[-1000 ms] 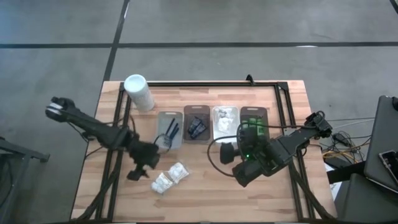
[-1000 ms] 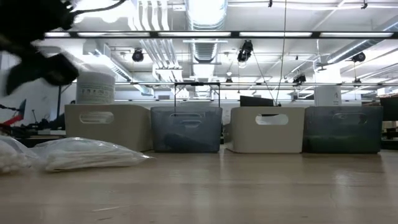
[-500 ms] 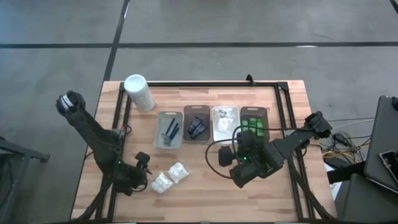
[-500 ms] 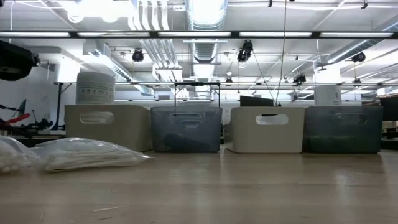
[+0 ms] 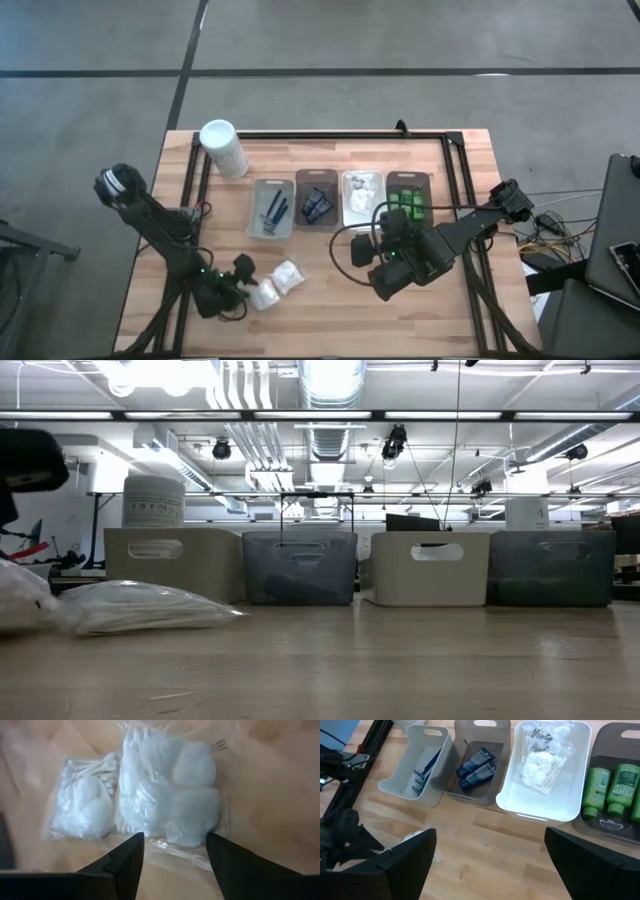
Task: Pick & Place Travel size toiletries
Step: Put the transparent cotton pack into the white bin
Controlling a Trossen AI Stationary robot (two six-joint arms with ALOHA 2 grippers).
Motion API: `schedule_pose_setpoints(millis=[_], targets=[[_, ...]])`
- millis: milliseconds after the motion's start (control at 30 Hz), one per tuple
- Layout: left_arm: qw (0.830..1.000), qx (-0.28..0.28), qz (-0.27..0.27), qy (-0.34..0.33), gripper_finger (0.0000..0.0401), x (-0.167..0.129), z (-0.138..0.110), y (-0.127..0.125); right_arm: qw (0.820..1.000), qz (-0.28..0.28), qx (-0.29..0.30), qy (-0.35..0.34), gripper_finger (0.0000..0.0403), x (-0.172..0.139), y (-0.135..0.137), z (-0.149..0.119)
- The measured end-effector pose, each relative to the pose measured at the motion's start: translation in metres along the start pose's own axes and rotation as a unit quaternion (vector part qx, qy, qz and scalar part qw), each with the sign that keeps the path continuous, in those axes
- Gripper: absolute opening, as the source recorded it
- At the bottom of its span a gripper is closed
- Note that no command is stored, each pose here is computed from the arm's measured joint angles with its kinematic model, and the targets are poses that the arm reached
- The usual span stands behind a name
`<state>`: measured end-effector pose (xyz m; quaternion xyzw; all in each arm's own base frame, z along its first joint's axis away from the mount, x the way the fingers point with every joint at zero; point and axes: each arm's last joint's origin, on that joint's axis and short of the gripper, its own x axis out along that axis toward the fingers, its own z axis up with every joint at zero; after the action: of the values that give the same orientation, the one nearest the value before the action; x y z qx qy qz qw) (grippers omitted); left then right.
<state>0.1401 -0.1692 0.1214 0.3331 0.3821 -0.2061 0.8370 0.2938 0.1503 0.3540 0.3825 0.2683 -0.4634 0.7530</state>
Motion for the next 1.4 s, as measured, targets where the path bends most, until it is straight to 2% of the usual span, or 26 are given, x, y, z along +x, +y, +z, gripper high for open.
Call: schedule_pose_setpoints(millis=[100,167,267,367,400,467,533,567,600,633,667,733,767,800,867,933,1000,1033,1067,1133,1233,1400], targets=[[0.997,0.071,0.027,0.019,0.0222,0.001,-0.004,0.003,1.0,-0.001,0.0,0.003,0.0368,0.0,0.0,0.0],[0.99,0.118,0.077,0.032,0.0221,0.0,-0.005,0.007,1.0,-0.002,0.0,0.007,0.0368,0.0,0.0,0.0],[0.968,0.182,0.159,0.06,0.0216,-0.003,-0.008,0.014,1.0,-0.002,-0.001,0.007,0.0368,0.0,0.0,0.0],[0.957,0.185,0.216,0.06,0.0209,-0.009,-0.003,0.019,1.0,-0.002,-0.002,0.008,0.0368,0.0,0.0,-0.001],[0.958,0.164,0.225,0.063,0.0207,-0.012,-0.004,0.021,1.0,-0.002,-0.003,0.008,0.0368,0.0,0.0,-0.001],[0.971,0.074,0.222,0.055,0.0204,-0.02,-0.003,0.025,1.0,-0.002,-0.002,0.009,0.0368,0.0,0.0,-0.001],[0.977,-0.077,0.193,0.045,0.0204,-0.032,0.001,0.033,1.0,-0.003,-0.002,0.011,0.0368,0.0,0.0,-0.001],[0.968,-0.166,0.18,0.046,0.0204,-0.038,0.001,0.036,1.0,-0.002,-0.002,0.012,0.0368,0.0,0.0,-0.001],[0.949,-0.259,0.169,0.051,0.0204,-0.044,0.0,0.04,1.0,-0.002,-0.001,0.012,0.0368,0.0,0.0,-0.001],[0.919,-0.355,0.16,0.055,0.0204,-0.051,-0.002,0.044,1.0,-0.003,0.0,0.013,0.0368,0.0,0.0,-0.001],[0.878,-0.451,0.15,0.051,0.0203,-0.057,-0.003,0.047,1.0,-0.003,0.0,0.013,0.0368,0.0,0.0,-0.001],[0.773,-0.624,0.108,0.033,0.02,-0.062,-0.006,0.05,1.0,-0.003,-0.001,0.013,0.0368,0.0,0.0,-0.001],[0.72,-0.688,0.085,0.028,0.0198,-0.062,-0.009,0.049,1.0,-0.003,-0.003,0.013,0.0368,0.0,0.0,-0.001],[0.669,-0.74,0.062,0.023,0.0197,-0.06,-0.013,0.048,1.0,-0.003,-0.004,0.012,0.0368,0.0,0.0,0.0],[0.585,-0.81,0.016,0.007,0.0195,-0.053,-0.02,0.045,1.0,-0.004,-0.008,0.01,0.0368,0.001,0.0,0.001],[0.521,-0.853,-0.02,-0.017,0.0195,-0.046,-0.027,0.042,1.0,-0.005,-0.01,0.007,0.0368,0.002,0.001,0.002],[0.468,-0.882,-0.044,-0.036,0.0197,-0.039,-0.034,0.039,1.0,-0.005,-0.013,0.006,0.0368,0.003,0.001,0.003],[0.45,-0.89,-0.05,-0.041,0.0197,-0.036,-0.038,0.038,1.0,-0.005,-0.014,0.005,0.0368,0.003,0.001,0.003],[0.44,-0.895,-0.051,-0.044,0.0197,-0.034,-0.042,0.037,1.0,-0.005,-0.016,0.005,0.0368,0.003,0.001,0.003],[0.428,-0.901,-0.045,-0.043,0.0197,-0.029,-0.05,0.035,1.0,-0.005,-0.016,0.005,0.0368,0.003,0.001,0.003],[0.425,-0.904,-0.026,-0.034,0.0198,-0.024,-0.059,0.033,1.0,-0.005,-0.016,0.005,0.0368,0.003,0.001,0.003],[0.424,-0.904,-0.004,-0.048,0.0199,-0.019,-0.061,0.038,1.0,-0.005,-0.014,0.006,0.0368,0.003,0.001,0.002]])
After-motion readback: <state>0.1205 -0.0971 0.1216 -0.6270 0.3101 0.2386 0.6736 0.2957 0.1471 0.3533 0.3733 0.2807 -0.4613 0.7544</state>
